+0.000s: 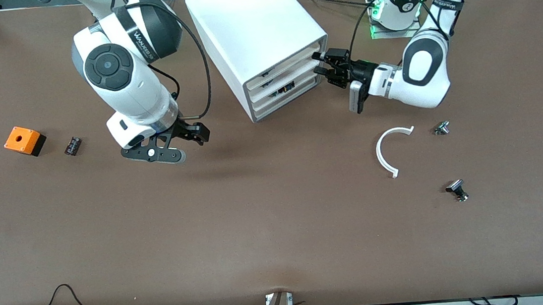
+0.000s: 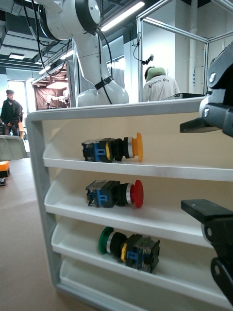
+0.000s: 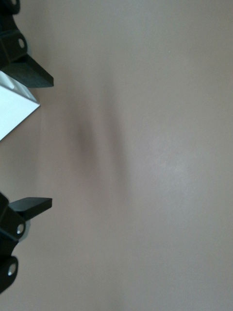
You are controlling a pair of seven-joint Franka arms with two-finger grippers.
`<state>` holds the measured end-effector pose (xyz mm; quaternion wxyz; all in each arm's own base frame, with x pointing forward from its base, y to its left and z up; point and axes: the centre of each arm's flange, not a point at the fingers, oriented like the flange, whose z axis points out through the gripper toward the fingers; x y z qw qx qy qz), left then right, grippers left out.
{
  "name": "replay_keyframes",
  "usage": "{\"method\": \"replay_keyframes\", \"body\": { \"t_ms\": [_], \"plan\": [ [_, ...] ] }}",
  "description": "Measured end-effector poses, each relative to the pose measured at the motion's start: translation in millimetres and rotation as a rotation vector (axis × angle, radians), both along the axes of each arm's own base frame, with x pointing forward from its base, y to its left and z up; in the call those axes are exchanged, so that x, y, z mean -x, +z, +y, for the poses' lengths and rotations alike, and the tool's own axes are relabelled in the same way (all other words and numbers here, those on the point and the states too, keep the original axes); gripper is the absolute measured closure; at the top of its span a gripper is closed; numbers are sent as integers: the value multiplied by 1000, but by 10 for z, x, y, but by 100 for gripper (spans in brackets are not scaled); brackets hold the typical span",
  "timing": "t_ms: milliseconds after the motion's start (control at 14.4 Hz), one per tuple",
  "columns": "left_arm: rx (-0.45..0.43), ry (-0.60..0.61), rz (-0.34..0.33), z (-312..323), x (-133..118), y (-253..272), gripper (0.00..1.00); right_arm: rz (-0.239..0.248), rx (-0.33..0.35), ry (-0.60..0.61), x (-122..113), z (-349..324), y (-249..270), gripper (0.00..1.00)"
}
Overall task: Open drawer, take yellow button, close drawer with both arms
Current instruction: 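Reach the left gripper to the drawer handle and grasp it, then pull the drawer open with the left gripper while the right gripper approaches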
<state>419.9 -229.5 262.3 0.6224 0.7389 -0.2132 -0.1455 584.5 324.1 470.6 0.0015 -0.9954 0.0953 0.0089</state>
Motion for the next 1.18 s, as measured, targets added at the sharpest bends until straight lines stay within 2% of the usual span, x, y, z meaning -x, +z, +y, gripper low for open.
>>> {"method": "replay_keyframes", "body": {
  "t_ms": [208,347,417,486,695,1181],
  "plan": [
    [2,-7,21,-74,117,-60,37,-5,-4,4,-6,101,0,0],
    [3,-13,23,-185,192,-82,46,-7,-5,0,-16,111,2,0],
    [-3,-14,18,-258,223,-93,46,-9,-6,-7,-21,108,12,0],
    [-11,-14,11,-318,246,-102,51,-12,-7,-17,-30,99,25,0],
    [-22,-15,7,-364,269,-139,85,-35,-17,-34,-84,59,69,0],
    [-17,3,13,-302,200,-187,86,-94,-52,-77,-175,89,222,0]
  ]
}}
